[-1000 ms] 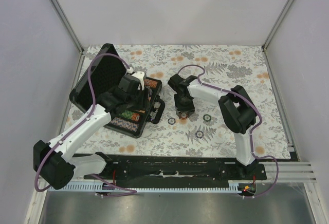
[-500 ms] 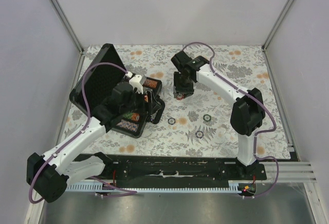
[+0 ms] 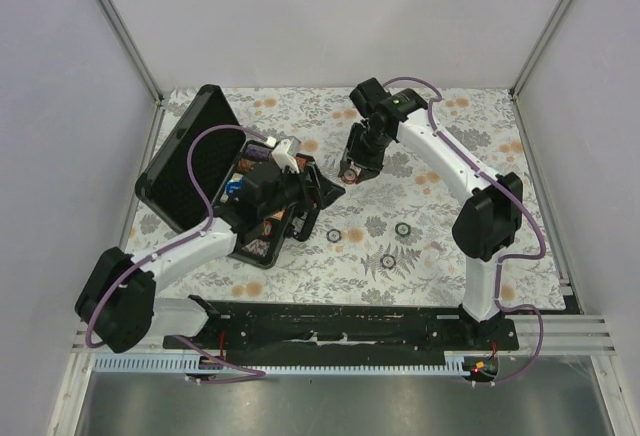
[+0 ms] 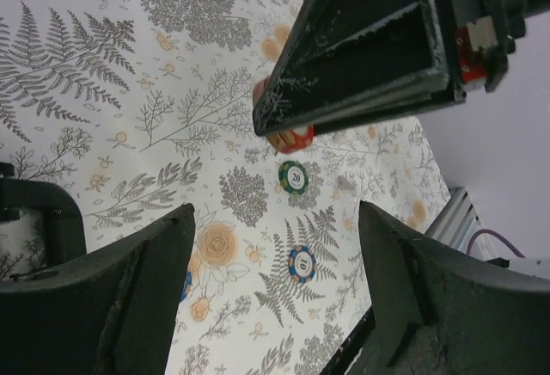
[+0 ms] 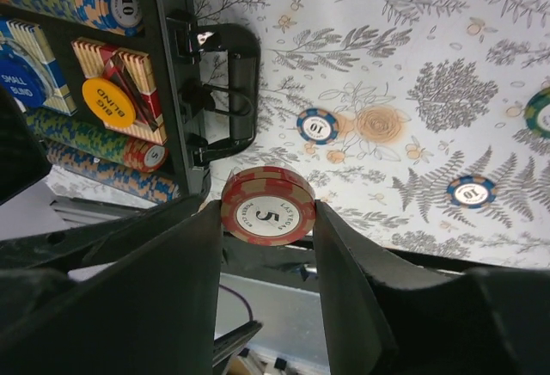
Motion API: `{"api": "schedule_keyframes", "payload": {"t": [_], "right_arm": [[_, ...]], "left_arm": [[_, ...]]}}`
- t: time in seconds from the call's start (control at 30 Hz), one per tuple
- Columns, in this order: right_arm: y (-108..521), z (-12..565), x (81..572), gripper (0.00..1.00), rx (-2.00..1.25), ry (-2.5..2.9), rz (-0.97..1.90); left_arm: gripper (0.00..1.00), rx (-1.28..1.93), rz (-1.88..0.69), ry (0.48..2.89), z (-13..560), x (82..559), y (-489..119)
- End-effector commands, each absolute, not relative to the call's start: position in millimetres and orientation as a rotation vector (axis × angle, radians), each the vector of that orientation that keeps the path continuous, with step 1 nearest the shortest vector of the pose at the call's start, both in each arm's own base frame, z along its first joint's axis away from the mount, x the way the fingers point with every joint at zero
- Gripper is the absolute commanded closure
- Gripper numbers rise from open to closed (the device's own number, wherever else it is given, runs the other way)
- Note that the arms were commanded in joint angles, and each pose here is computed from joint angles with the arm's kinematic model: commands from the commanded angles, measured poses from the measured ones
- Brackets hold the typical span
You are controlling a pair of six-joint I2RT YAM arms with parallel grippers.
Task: Pack up texas hold em set
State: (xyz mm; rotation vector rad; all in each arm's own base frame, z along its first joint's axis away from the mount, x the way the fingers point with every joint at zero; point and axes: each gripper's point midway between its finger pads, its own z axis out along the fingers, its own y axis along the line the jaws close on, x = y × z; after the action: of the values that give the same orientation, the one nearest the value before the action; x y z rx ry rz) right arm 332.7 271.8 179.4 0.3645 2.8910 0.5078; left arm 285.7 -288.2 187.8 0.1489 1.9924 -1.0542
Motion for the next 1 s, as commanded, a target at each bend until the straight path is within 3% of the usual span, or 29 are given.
{"api": "schedule_keyframes", "payload": {"t": [0.0, 0.37, 0.5, 0.87, 0.97], "right_arm": [[285.6, 199.4, 321.4, 0.76, 0.505, 2.915, 0.646], [296.5, 201.2, 318.4, 0.74, 0.646, 2.926, 0.728], [301.0, 201.1, 318.4, 0.75, 0.655, 2.927, 0.766], [305.7, 196.1, 320.4, 0.77, 0.688, 2.92, 0.799], [305.2, 194.9, 322.2, 0.77, 0.693, 2.912, 0.791]], "left_arm": [[0.17, 0.087, -1.114, 1.841, 220.8, 311.6, -307.1], [0.18, -0.069, -1.167, 1.799, 217.5, 323.0, -306.6], [0.36, -0.099, -1.18, 1.801, 217.4, 323.7, -306.8], [0.63, -0.117, -1.142, 1.863, 208.0, 326.2, -307.7], [0.64, -0.125, -1.148, 1.886, 204.9, 326.6, -310.2]]}}
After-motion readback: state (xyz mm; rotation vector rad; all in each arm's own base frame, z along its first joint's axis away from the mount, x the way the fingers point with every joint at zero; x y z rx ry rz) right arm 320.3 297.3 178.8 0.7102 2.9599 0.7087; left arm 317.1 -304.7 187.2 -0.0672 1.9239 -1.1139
